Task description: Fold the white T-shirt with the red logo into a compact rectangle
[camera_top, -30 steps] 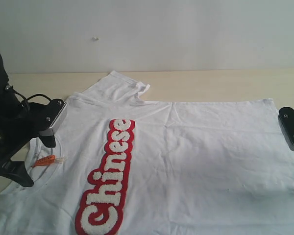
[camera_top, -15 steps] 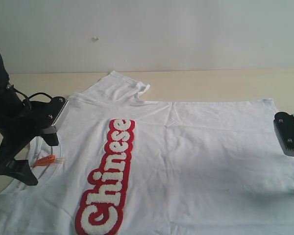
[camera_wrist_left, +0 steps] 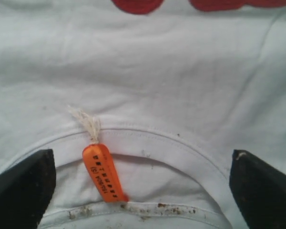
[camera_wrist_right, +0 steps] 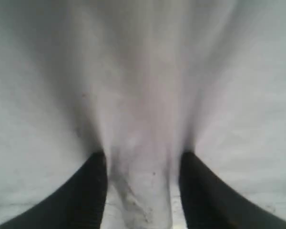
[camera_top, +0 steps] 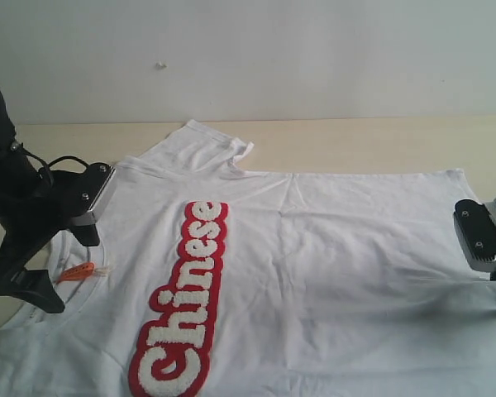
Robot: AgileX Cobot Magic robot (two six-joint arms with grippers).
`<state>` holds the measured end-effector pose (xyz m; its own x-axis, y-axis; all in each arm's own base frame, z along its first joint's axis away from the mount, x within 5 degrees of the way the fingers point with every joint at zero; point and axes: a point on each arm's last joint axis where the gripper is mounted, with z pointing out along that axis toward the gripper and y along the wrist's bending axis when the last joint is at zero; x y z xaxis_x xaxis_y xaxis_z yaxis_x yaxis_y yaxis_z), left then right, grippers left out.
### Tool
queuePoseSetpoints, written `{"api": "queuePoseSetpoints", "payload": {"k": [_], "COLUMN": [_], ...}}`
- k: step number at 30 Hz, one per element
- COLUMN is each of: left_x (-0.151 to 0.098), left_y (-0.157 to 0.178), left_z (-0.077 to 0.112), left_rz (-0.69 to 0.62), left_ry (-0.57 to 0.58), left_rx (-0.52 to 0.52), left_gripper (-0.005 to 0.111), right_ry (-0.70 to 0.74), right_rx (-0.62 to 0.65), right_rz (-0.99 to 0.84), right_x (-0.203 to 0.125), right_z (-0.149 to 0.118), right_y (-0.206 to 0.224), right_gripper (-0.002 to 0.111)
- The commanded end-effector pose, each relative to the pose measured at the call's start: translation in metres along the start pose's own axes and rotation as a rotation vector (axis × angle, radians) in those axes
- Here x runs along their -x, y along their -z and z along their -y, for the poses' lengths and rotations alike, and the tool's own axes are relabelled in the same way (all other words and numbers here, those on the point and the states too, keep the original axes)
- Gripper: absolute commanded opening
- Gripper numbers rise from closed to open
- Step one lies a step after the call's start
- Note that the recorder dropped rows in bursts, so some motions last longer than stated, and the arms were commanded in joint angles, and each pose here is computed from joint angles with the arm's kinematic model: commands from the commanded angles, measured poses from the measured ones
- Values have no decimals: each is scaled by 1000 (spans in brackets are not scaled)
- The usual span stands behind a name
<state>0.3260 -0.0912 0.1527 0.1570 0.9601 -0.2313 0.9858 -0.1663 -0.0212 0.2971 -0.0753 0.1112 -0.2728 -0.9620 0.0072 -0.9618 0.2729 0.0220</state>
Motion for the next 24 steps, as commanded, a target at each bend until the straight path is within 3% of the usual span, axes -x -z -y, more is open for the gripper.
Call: {"api": "queuePoseSetpoints", "payload": {"k": [1, 8, 17, 24], "left_x": [1, 1, -3, -8], "left_y": [2, 2, -21, -33], "left_z": [-1, -1, -5, -17], "left_rz": [8, 10, 20, -2], "left_ry": [2, 5, 31, 63], "left_rx": [8, 9, -35, 56], "left_gripper": [94, 94, 94, 94], "right_ry": [2, 0, -26, -29], "right_rx": [-20, -22, -20, -20], "right_rz": [3, 3, 3, 3], "right_x": [-1, -1, -1, -1], "right_z": [3, 3, 3, 3], "right_y": [-8, -8, -9, -9], "right_gripper": [24, 1, 0, 0]}}
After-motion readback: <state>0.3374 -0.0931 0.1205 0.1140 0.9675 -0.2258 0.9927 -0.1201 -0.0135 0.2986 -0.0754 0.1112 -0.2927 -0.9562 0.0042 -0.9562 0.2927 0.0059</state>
